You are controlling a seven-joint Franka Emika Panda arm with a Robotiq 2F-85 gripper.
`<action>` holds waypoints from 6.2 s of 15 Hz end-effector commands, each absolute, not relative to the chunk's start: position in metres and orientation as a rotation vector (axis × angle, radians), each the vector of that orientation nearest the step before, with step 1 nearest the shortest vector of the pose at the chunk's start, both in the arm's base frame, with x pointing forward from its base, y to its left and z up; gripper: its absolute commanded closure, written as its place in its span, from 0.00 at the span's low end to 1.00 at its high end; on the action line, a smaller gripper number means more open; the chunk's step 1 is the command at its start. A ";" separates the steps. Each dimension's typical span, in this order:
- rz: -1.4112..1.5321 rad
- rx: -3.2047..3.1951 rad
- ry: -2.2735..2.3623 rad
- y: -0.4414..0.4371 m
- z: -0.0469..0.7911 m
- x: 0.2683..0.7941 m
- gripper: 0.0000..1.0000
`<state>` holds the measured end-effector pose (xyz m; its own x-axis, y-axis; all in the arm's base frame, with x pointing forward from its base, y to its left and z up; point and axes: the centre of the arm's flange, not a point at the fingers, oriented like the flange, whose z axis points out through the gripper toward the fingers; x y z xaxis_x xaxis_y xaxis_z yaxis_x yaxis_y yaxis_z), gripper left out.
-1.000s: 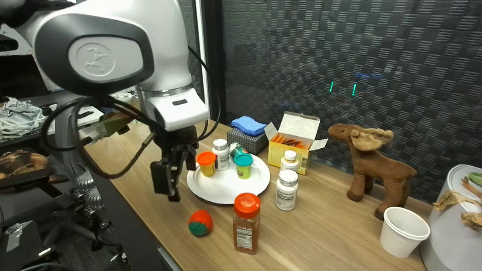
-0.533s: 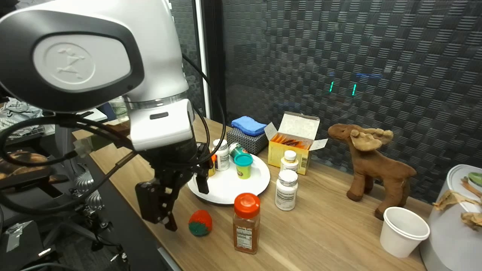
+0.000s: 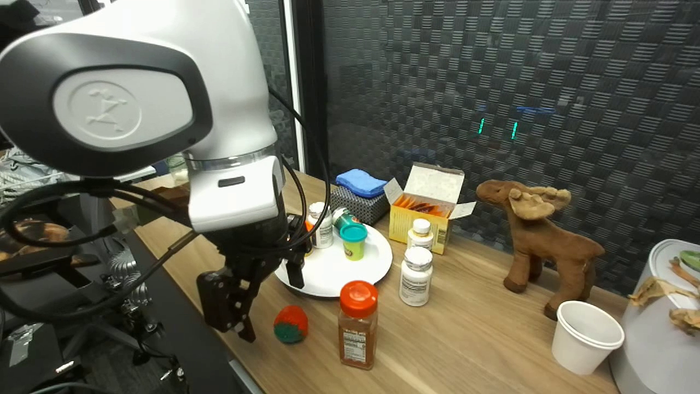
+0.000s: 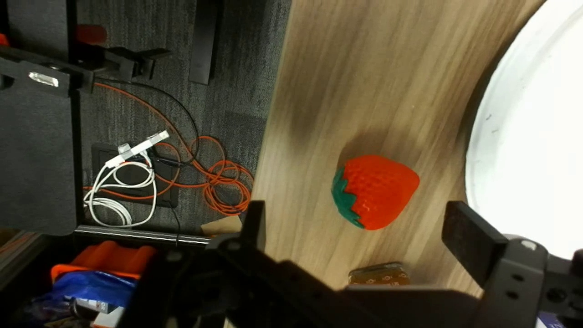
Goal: Pick up all the objects surrounding the white plate and arrange them on the plate
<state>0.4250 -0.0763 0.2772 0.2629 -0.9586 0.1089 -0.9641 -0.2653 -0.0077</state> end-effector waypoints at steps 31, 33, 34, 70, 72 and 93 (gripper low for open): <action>0.433 2.692 -1.609 -0.046 0.327 0.559 0.73; 0.392 2.743 -1.569 -0.038 0.317 0.572 0.73; 0.370 2.769 -1.551 -0.035 0.311 0.576 0.73; 0.408 2.840 -1.459 -0.051 0.293 0.526 0.00; 0.434 2.845 -1.467 -0.054 0.300 0.523 0.00; 0.207 2.631 -1.602 -0.103 0.364 0.427 0.00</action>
